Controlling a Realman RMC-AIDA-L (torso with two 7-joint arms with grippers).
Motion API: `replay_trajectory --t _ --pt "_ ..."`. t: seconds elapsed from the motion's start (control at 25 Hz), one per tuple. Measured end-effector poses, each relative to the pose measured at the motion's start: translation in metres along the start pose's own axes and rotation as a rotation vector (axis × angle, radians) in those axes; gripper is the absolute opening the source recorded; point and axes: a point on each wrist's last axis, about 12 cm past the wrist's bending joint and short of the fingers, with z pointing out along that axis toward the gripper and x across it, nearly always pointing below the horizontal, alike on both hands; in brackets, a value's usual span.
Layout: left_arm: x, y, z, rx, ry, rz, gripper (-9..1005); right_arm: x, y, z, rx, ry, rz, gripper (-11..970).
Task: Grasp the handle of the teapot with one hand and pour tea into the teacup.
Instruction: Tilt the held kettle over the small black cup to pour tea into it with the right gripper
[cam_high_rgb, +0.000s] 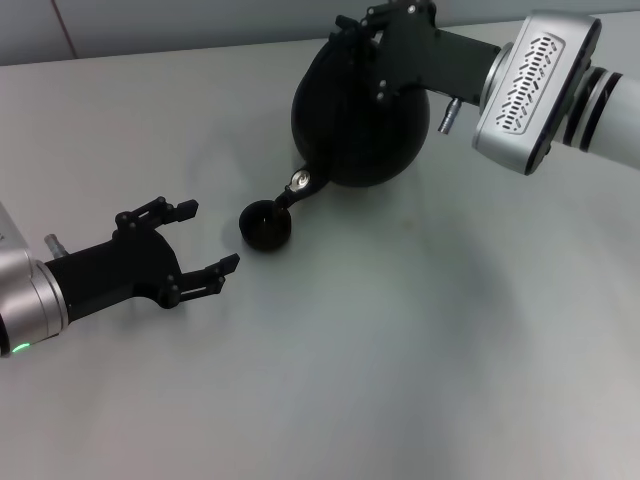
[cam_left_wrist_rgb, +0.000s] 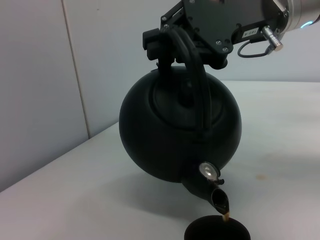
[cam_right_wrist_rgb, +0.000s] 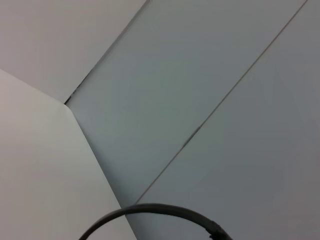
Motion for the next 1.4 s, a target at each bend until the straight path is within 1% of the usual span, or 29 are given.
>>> replay_trajectory --t 0.52,0.72,1.04,1.08,1.12,1.24,1.28,1.32,1.4 --pt "0.0 -0.001 0.0 0.002 0.0 0.001 860 -0.002 -0.001 0.003 0.001 -0.007 0.002 81" --pt "0.001 -0.001 -0.001 0.001 0.001 0.001 860 -0.002 -0.002 0.002 0.005 -0.006 0.032 80" --pt "0.003 -0.002 -0.002 -0.005 0.0 -0.001 860 0.001 0.0 -0.004 0.038 -0.008 0.148 81" --pt "0.003 -0.002 -0.002 -0.005 0.0 -0.001 860 0.003 0.0 -0.006 0.048 -0.005 0.195 82" --pt "0.002 -0.002 -0.002 -0.006 0.0 -0.001 860 0.003 0.0 -0.006 0.048 -0.005 0.195 83" --pt "0.002 -0.001 -0.003 -0.008 -0.001 0.0 860 0.008 -0.001 -0.014 0.08 0.001 0.285 87" --pt "0.002 -0.001 -0.003 -0.009 -0.002 0.001 860 0.013 -0.002 -0.023 0.129 0.002 0.368 88" --pt "0.002 -0.001 -0.003 -0.009 -0.002 0.001 860 0.013 -0.002 -0.023 0.129 0.002 0.368 89" --pt "0.002 0.0 -0.003 -0.013 -0.002 0.0 860 0.019 -0.001 -0.033 0.173 0.004 0.444 91"
